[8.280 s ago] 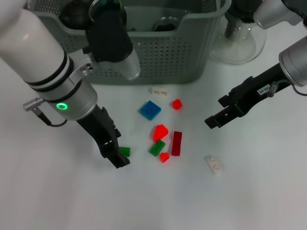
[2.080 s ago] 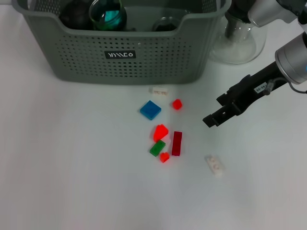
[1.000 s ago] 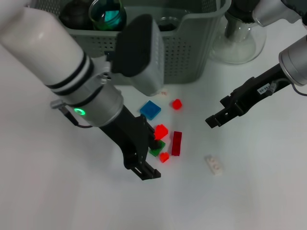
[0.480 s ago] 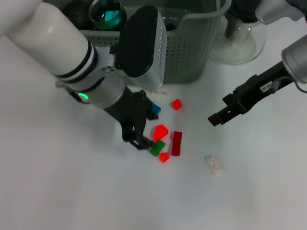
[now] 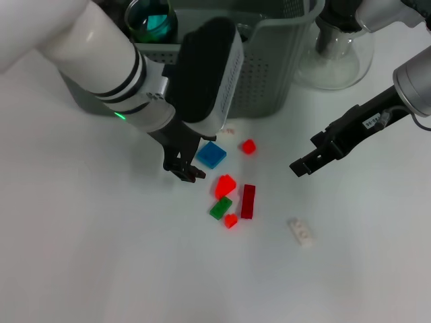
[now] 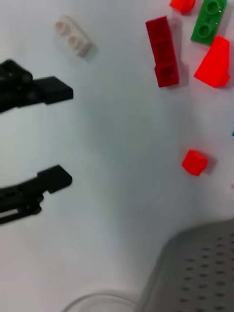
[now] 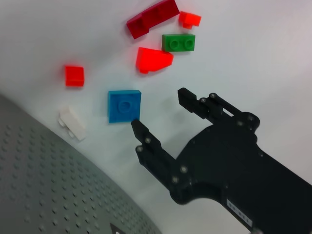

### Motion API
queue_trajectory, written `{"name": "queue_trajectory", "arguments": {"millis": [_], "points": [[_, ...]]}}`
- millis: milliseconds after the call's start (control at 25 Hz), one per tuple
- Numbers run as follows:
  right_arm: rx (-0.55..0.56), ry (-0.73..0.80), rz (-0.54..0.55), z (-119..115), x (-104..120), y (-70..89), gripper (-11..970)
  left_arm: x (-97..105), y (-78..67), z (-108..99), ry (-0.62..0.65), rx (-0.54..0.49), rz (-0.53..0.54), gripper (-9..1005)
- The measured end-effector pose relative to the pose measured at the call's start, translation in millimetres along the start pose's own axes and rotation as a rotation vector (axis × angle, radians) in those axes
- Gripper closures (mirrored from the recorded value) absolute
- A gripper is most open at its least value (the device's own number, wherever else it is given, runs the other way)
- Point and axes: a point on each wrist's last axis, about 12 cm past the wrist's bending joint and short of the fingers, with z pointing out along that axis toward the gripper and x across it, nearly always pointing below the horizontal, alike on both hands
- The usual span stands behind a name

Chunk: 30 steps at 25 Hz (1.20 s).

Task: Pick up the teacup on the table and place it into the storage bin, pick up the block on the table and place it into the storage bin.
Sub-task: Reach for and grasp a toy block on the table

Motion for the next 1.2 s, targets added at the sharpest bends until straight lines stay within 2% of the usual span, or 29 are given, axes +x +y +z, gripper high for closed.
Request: {"name": "queue_trajectory", "arguments": {"millis": [560,840,1200], "points": [[0.004,-0.009,0.0,1.6,-2.1,0.6,63,-11.6,7.4,15.7,0.031,0.02,0.191,333],[0.003,-0.011,0.009,4.3,-1.7,0.2,63,-22.2,12.4,16.8,0.04,0.011,0.286,333],[-0.002,-0.018,0.037,10.6,1.8,-0.5,63,-23.6,16.9,21.6,0.143,0.041,0.374,333]]}}
